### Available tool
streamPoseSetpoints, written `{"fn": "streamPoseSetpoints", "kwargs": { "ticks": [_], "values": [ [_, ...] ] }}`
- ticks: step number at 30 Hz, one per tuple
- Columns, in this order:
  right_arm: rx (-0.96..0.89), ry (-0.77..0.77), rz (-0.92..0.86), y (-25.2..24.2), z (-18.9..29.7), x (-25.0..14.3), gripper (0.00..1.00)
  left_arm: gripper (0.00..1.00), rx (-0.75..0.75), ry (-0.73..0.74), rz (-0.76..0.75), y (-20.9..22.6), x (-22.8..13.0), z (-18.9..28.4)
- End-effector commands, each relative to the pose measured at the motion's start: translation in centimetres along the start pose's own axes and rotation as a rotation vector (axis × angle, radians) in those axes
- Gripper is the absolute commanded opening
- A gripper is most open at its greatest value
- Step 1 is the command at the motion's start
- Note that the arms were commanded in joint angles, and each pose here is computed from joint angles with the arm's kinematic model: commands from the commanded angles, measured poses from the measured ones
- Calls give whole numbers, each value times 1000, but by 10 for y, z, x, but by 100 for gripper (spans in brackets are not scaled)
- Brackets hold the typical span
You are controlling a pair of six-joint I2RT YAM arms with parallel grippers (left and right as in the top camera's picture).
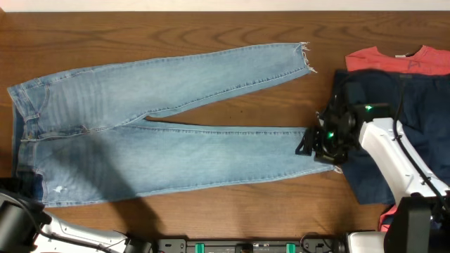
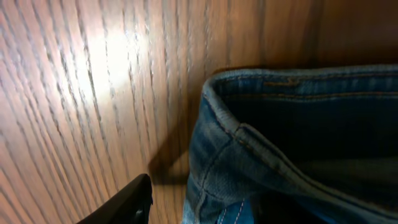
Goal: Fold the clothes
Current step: 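Grasp the lower jeans leg hem with the right gripper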
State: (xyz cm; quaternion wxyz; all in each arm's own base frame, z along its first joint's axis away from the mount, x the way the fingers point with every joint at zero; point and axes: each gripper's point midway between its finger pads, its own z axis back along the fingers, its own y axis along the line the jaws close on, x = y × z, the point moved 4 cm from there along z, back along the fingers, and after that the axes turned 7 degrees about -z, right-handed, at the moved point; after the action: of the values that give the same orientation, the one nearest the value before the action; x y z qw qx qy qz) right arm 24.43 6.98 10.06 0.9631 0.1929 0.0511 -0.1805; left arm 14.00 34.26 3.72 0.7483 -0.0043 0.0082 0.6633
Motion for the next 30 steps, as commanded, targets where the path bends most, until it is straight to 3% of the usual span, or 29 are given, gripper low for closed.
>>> {"fn": "streamPoseSetpoints", "kwargs": {
  "ticks": [1,8,11,17,20,22,25,28,30],
  "values": [
    [-33,4,-62,-11,-10,-3,57,51,18,11,-17,4,1,-13],
    [-153,-98,-182,-39,-24,7,59,8,16,3,-17,4,3,-13],
    [-155,-109,-210,-46,-32,6,70,6,17,4,-17,4,3,-13],
    [-158,-105,-237,-58,-51,-3,72,6,16,4,-17,4,3,-13],
    [-147,-121,-298,-63,-59,-5,63,6,18,10,-17,4,2,-13],
    [-145,-130,-307,-65,-62,-4,49,6,19,14,-17,4,1,-13],
    [-135,-202,-263,-63,-61,9,40,6,9,16,-16,3,1,-13],
    [-96,-231,-202,-55,-60,18,16,6,-24,26,-16,-1,-1,-12],
    [-102,-215,-207,-54,-57,17,5,6,-46,30,-15,-4,-3,-9]
  ]
}}
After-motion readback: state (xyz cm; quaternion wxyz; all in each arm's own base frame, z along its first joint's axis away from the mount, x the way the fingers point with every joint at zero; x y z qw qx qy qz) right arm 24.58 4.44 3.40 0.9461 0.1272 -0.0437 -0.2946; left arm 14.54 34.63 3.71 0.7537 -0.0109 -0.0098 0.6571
